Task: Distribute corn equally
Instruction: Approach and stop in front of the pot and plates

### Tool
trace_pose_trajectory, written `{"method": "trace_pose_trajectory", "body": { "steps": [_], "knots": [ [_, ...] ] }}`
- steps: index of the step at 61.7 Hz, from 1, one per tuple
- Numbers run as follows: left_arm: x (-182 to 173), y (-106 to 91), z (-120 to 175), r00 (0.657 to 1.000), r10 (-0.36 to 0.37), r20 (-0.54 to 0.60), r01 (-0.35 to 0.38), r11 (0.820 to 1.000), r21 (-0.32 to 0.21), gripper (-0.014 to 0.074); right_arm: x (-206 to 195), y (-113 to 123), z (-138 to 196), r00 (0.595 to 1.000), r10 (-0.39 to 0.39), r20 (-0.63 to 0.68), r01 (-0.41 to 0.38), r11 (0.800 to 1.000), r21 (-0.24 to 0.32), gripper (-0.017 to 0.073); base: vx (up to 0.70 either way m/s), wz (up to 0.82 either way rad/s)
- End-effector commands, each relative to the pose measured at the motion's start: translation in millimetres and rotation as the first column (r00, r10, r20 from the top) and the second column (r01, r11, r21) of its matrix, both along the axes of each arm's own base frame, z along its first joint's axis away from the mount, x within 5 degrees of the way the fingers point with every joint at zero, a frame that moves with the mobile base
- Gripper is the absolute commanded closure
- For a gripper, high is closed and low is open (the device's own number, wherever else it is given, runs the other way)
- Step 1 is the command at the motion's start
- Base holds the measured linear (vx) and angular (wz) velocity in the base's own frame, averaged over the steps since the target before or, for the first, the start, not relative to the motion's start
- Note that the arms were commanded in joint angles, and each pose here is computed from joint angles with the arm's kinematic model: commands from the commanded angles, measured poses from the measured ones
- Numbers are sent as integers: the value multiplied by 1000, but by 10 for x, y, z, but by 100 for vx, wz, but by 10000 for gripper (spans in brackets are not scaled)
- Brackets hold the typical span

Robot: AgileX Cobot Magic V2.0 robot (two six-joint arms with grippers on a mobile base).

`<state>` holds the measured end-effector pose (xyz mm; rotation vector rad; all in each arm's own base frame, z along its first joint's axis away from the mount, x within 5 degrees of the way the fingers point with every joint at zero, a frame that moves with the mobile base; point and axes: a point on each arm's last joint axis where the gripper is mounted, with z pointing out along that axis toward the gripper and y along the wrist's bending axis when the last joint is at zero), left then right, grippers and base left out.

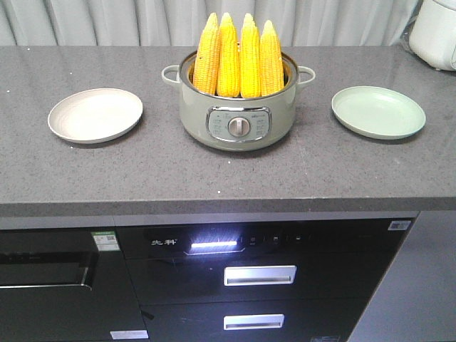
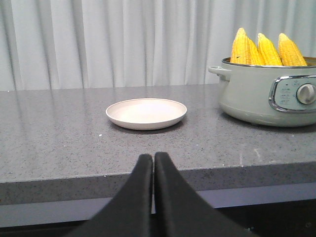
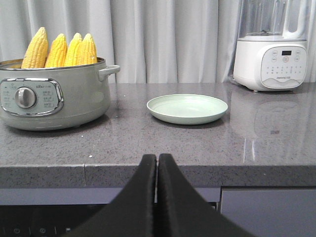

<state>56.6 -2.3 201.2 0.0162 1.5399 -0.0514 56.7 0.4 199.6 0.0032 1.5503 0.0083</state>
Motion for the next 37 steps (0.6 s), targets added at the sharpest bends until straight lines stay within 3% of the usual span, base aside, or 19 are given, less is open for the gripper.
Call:
{"method": "trace_pose_trajectory", "body": {
  "steps": [1, 37],
  "knots": [
    [-12, -5, 29, 997, -7, 78, 8, 1000, -13, 600, -1, -11, 44, 998, -14, 68, 15, 1000, -16, 562, 14, 0],
    [-12, -5, 29, 997, -7, 78, 8, 1000, -13, 600, -1, -11, 44, 998, -14, 68, 15, 1000, -16, 562, 14, 0]
  ]
}}
